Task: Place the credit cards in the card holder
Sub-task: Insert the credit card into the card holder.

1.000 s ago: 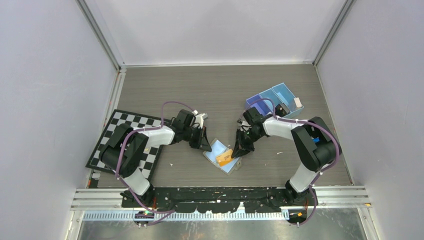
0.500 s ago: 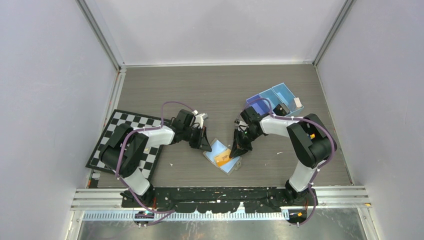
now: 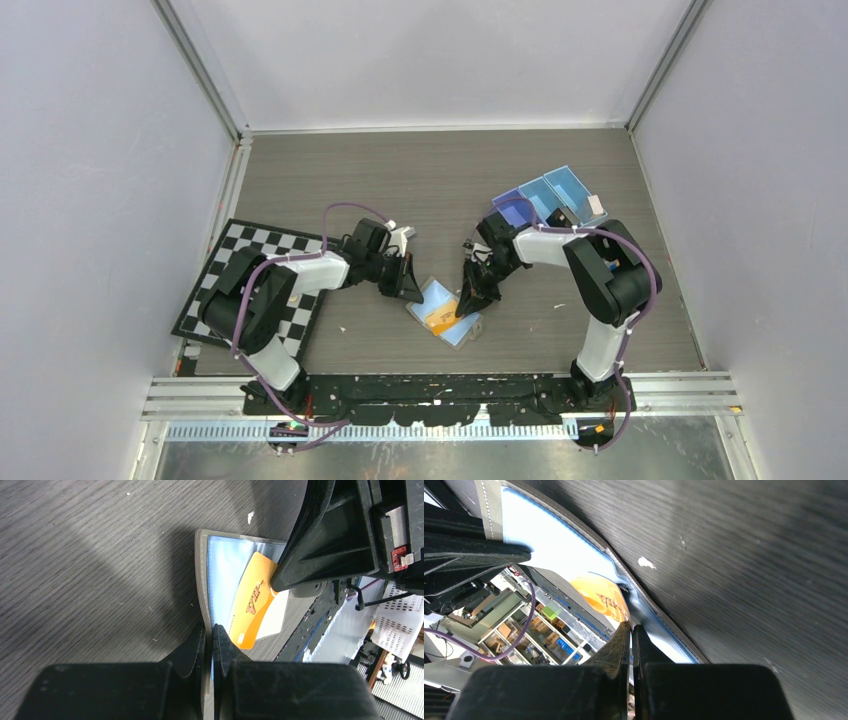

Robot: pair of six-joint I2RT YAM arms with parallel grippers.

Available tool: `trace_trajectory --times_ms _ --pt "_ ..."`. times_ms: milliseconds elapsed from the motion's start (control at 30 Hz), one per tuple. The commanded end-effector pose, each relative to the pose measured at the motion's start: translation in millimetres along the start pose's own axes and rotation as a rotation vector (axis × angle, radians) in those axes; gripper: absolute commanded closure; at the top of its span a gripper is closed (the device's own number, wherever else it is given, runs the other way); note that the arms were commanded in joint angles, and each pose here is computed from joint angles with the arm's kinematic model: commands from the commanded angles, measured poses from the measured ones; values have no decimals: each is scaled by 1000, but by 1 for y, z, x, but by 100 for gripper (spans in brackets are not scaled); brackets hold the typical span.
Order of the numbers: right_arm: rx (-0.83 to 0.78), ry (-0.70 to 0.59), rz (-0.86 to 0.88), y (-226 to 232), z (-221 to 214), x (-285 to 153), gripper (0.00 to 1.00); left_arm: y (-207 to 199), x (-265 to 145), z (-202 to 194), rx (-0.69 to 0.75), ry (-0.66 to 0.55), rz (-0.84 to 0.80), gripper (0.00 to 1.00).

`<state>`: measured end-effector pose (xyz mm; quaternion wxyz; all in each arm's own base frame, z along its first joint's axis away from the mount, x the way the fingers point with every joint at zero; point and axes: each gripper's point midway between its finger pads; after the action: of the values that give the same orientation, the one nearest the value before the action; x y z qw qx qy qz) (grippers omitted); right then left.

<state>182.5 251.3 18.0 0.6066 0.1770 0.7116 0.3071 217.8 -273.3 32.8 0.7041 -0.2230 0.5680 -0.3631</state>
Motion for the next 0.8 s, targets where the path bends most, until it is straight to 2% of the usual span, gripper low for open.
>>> trace_trajectory --times_ms 0,767 --pt "-23 -15 -94 -19 9 8 99 -13 0 -1 34 26 -63 100" --pt "3 -16 -116 -46 40 -1 100 -13 -1 -1 44 24 -63 100"
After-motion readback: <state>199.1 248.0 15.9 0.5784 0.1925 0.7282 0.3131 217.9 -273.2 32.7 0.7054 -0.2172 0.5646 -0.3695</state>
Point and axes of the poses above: each gripper's point midway between its finger pads, its own x axis out along the fingers, its own y axis along the line the jaws close on, z = x × y, and after that the axes turned 8 degrees about -x, right-handed
